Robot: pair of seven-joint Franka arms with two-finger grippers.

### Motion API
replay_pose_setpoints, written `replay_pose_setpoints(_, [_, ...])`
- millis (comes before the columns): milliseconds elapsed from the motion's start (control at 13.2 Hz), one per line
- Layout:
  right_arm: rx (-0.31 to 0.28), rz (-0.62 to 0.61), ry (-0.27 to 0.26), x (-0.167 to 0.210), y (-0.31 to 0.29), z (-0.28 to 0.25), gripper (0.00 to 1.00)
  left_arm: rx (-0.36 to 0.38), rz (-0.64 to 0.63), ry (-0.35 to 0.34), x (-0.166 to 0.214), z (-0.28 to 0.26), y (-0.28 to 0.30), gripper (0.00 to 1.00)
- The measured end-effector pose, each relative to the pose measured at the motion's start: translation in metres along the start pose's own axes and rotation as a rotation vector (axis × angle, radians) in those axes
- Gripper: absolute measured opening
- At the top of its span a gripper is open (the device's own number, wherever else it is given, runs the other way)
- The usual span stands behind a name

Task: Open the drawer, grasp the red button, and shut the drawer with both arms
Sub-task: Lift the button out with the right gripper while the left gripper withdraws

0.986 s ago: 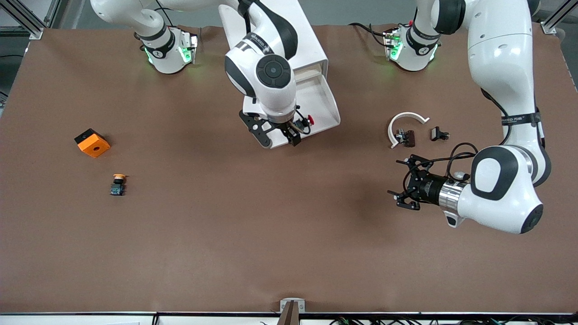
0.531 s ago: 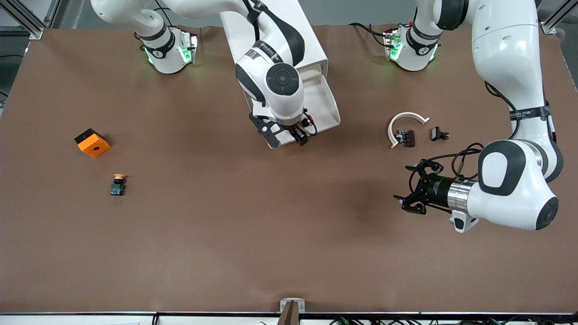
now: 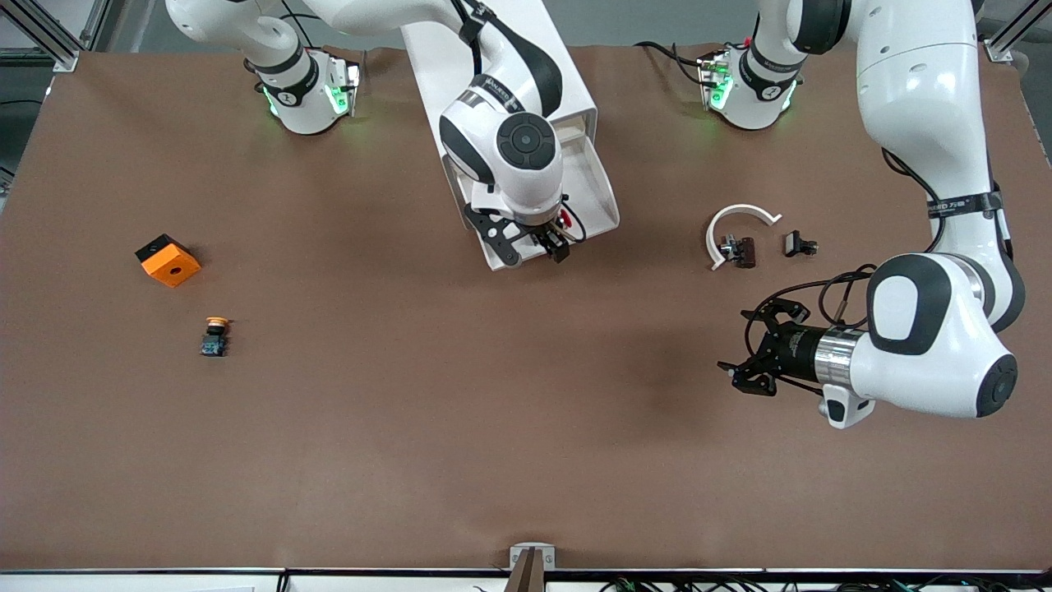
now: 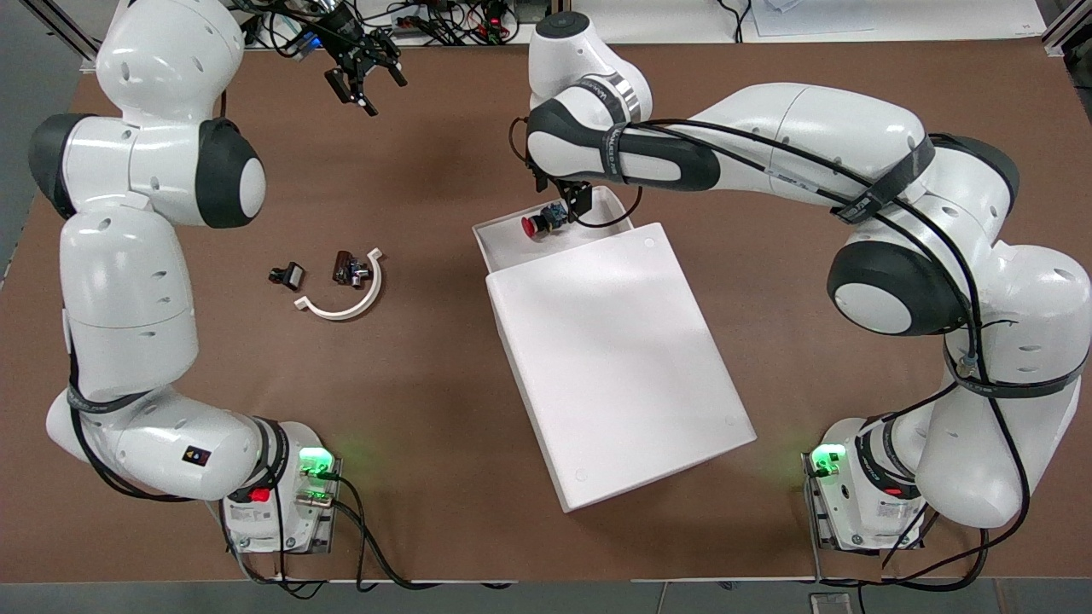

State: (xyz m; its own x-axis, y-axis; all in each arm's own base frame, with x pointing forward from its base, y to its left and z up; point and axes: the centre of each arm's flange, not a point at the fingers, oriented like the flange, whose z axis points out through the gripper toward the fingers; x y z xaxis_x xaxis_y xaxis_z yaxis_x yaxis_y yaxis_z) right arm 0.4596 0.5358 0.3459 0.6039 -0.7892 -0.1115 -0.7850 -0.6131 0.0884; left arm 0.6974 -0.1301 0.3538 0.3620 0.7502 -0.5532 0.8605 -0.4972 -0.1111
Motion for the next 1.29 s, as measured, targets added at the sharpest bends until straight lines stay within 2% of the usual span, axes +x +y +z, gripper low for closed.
replay_pose_setpoints(76, [-0.003, 0.000, 0.000, 0.000, 0.000, 0.002, 0.96, 0.010, 0.037, 0.020, -0.004, 0.003, 0.002, 1.00])
replay_pose_setpoints(304, [-0.007, 0.001, 0.001, 0.000, 0.000, 0.005, 0.63, 0.059, 0.136, 0.112, -0.028, 0.018, 0.012, 1.00])
replay_pose_setpoints(379, [-0.007, 0.001, 0.001, 0.001, -0.001, 0.005, 0.63, 0.070, 0.153, 0.141, -0.036, 0.021, 0.014, 1.00])
replay_pose_setpoints(455, [-0.007, 0.001, 0.001, 0.000, -0.001, 0.005, 0.58, 0.076, 0.170, 0.171, -0.044, 0.021, 0.016, 1.00])
replay_pose_setpoints(531, [-0.007, 0.001, 0.001, 0.001, -0.001, 0.005, 0.47, 0.082, 0.196, 0.198, -0.050, 0.018, 0.016, 1.00])
replay_pose_setpoints(607, [-0.007, 0.001, 0.002, 0.001, -0.001, 0.005, 0.47, 0.084, 0.237, 0.218, -0.054, 0.012, 0.016, 1.00])
replay_pose_setpoints(683, [-0.007, 0.001, 0.002, 0.001, -0.001, 0.005, 0.41, 0.081, 0.281, 0.231, -0.057, 0.005, 0.014, 1.00])
replay_pose_setpoints(835, [-0.005, 0.001, 0.002, 0.001, -0.001, 0.004, 0.41, 0.070, 0.353, 0.238, -0.061, -0.010, 0.009, 1.00])
replay_pose_setpoints(1062, [0.009, 0.009, 0.004, 0.007, -0.005, -0.006, 0.41, 0.070, 0.391, 0.258, -0.065, -0.023, 0.003, 1.00])
replay_pose_setpoints(1290, [-0.018, 0.020, 0.005, 0.017, -0.006, -0.032, 0.41, 0.077, 0.406, 0.262, -0.074, -0.019, 0.003, 1.00])
